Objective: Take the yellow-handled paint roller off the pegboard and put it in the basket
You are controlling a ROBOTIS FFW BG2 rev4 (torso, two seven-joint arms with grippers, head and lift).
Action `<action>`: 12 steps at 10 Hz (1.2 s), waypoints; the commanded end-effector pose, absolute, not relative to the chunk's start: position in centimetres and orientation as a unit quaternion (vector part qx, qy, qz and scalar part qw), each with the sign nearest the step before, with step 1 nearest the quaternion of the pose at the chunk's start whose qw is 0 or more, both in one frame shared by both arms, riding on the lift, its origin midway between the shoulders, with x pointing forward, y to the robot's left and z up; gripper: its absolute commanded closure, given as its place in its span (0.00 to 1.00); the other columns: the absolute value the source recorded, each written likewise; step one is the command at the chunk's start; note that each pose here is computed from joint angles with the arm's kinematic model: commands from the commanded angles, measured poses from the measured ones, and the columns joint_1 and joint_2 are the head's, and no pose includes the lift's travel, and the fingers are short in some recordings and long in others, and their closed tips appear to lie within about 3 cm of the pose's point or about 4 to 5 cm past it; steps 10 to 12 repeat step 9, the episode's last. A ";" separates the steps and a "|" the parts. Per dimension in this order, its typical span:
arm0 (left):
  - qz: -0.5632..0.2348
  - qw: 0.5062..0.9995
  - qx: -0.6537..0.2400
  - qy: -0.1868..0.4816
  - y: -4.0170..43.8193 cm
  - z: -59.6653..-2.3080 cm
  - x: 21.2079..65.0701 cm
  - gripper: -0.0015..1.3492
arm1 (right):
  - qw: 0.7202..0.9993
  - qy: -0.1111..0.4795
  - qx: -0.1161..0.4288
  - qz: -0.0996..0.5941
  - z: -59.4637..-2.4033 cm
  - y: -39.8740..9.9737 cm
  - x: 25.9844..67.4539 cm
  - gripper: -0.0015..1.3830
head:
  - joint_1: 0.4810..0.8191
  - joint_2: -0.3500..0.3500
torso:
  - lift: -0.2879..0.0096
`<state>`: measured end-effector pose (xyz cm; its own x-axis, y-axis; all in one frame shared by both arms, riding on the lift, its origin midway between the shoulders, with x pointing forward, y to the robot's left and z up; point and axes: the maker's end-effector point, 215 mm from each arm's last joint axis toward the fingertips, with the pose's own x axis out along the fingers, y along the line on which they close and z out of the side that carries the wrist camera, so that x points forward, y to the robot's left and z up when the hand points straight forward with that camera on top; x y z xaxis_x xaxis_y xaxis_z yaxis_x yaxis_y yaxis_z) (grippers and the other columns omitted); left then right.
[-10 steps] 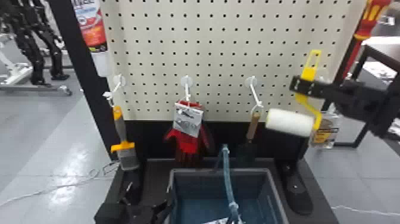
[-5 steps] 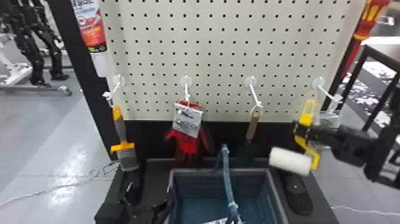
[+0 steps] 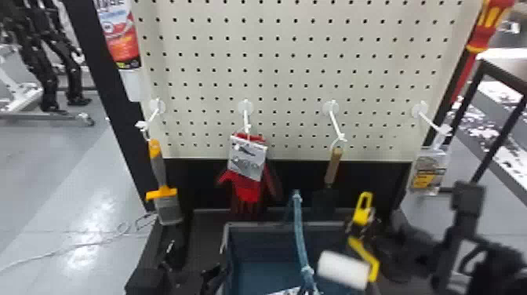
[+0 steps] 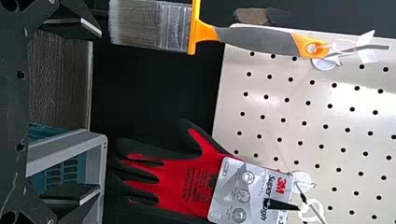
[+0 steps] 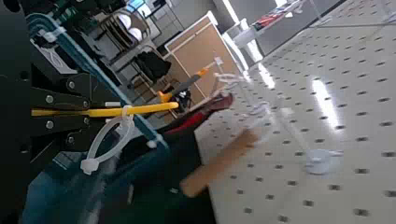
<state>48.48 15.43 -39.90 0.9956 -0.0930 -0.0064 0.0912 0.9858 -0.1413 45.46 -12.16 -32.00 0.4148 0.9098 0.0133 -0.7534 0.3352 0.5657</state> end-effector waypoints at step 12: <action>-0.046 0.996 -0.073 0.007 15.4 -40.0 48.4 0.10 | 0.778 0.174 0.264 0.543 -37.0 -8.8 47.7 0.18 | 0.20 0.50 | 0.63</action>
